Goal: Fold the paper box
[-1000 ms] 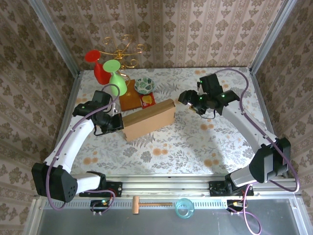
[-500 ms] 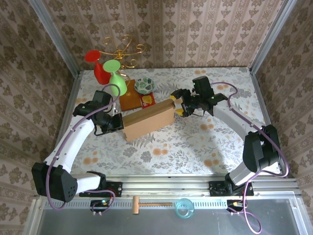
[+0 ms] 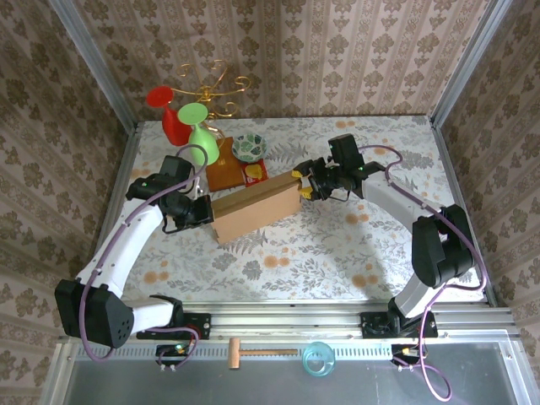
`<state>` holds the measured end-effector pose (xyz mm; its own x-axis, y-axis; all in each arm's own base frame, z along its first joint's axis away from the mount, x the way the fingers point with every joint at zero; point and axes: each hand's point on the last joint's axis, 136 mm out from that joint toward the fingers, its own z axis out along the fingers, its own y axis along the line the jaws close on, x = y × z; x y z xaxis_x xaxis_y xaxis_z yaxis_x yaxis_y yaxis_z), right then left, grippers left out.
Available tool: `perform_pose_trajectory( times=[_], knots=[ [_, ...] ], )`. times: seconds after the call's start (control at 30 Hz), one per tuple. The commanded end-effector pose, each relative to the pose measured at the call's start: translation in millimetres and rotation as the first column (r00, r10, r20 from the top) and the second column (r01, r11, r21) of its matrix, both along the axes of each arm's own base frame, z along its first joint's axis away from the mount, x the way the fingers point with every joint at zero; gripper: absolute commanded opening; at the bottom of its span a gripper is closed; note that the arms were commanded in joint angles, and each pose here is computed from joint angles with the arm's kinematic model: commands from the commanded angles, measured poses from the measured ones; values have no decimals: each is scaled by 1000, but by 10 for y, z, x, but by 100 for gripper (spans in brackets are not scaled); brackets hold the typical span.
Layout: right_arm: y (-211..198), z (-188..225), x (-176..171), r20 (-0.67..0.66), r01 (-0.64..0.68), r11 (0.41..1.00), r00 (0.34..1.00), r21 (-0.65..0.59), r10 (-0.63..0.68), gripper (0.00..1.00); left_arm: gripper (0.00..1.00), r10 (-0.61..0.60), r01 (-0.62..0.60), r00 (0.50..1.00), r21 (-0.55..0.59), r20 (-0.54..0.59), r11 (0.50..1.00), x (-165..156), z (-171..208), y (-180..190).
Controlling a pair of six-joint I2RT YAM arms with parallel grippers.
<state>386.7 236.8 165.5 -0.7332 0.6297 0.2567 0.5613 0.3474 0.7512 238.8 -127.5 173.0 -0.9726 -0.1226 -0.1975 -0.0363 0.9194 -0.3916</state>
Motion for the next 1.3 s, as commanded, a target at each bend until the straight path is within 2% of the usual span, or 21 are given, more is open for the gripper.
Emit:
perform_pose_trajectory(
  times=[0.0,0.1,0.27,0.4,0.53,0.73,1.03,1.17,1.27],
  knots=[
    [-46,-216,-65,-57,-3,1000,998,-24,1,51,15,35,-35,999,-12,-13,999,-40,107,7],
    [-63,-251,-77,-64,0,1000,998,-31,-2,47,33,75,-72,997,-97,30,993,-9,340,-61],
    [-72,-293,-87,-73,-2,999,997,-40,-1,44,51,195,-174,980,-274,51,946,62,654,-80],
    [-62,-297,-74,-73,-5,999,997,-38,2,42,54,278,-267,960,-344,-19,900,111,573,21],
    [-56,-292,-73,-74,-6,999,997,-38,4,40,55,305,-301,951,-349,-45,887,162,450,80],
    [-63,-300,-81,-77,-8,999,997,-40,5,39,52,322,-329,944,-317,-74,890,167,197,157],
    [-71,-315,-98,-80,-14,999,997,-46,11,36,33,335,-349,937,-305,-98,886,183,-165,209],
    [-95,-346,-127,-88,-21,998,996,-63,15,34,21,334,-351,936,-322,-109,879,174,-235,180],
    [-130,-367,-147,-90,-23,997,996,-74,16,32,16,329,-348,938,-330,-113,878,146,-242,167]
  ],
)
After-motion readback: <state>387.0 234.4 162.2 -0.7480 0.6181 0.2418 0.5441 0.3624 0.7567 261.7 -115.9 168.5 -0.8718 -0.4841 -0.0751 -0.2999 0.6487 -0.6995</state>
